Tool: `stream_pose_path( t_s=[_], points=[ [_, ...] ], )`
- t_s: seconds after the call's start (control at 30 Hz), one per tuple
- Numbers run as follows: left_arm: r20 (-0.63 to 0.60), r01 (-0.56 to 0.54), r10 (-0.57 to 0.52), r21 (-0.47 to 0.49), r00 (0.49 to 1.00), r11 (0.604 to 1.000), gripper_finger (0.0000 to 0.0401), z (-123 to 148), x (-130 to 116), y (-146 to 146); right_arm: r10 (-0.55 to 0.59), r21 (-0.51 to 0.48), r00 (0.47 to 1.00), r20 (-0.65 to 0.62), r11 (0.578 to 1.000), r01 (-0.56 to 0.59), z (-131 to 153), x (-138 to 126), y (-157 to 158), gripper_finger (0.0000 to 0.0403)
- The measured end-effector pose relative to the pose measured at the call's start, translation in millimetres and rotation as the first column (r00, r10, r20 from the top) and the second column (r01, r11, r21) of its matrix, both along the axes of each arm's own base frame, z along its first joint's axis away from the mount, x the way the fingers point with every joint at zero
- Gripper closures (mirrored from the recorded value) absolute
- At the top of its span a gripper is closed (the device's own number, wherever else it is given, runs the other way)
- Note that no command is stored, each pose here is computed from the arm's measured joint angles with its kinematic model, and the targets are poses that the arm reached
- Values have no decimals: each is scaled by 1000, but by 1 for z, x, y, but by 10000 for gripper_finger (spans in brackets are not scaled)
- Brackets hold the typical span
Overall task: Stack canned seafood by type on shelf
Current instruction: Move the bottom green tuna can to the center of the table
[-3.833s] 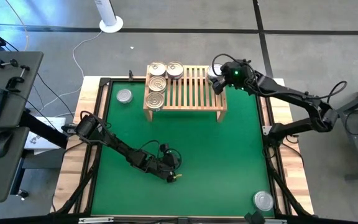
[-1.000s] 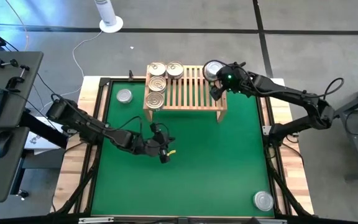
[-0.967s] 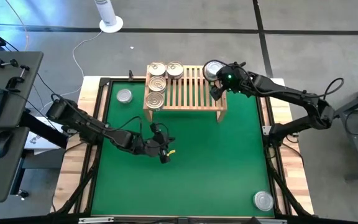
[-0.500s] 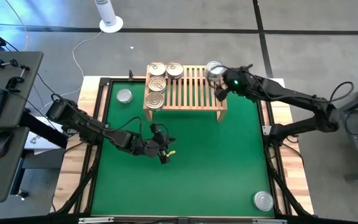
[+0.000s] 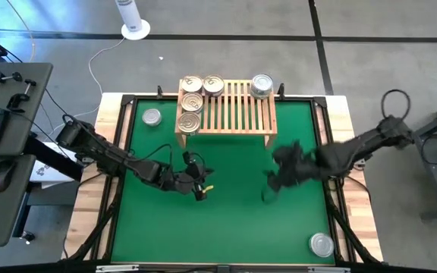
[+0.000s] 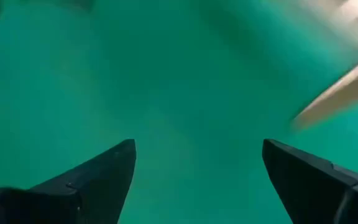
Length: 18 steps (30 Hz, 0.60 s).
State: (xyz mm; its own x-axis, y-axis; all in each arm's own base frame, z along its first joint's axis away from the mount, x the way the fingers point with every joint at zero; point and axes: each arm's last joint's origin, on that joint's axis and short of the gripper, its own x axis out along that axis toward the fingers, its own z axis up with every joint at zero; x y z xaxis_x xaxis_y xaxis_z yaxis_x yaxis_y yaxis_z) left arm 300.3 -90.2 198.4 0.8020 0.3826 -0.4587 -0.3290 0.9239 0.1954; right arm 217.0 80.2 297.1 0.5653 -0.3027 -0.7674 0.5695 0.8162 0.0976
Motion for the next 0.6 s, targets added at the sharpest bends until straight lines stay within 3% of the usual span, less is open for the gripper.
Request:
stream_pose_path(
  t_s=[0.17, 0.3, 0.4, 0.6],
  points=[
    [7, 16, -16, -16, 1000, 1000, 401, 0, -2, -7, 51, 327, 981, -186, 945, 14, -32, -11, 68, 58],
    [42, 23, -20, -67, 999, 997, 401, 1, -4, -16, 81, 492, 897, -434, 856, 160, -61, -26, 114, 58],
    [75, 40, -31, -110, 997, 993, 401, 0, -6, -27, 79, 517, 801, -593, 800, 303, -80, -39, 142, 58],
    [150, 107, -82, -161, 985, 981, 401, -8, -5, -54, 34, 422, 675, -737, 803, 420, -109, -62, 173, 58]
  ],
)
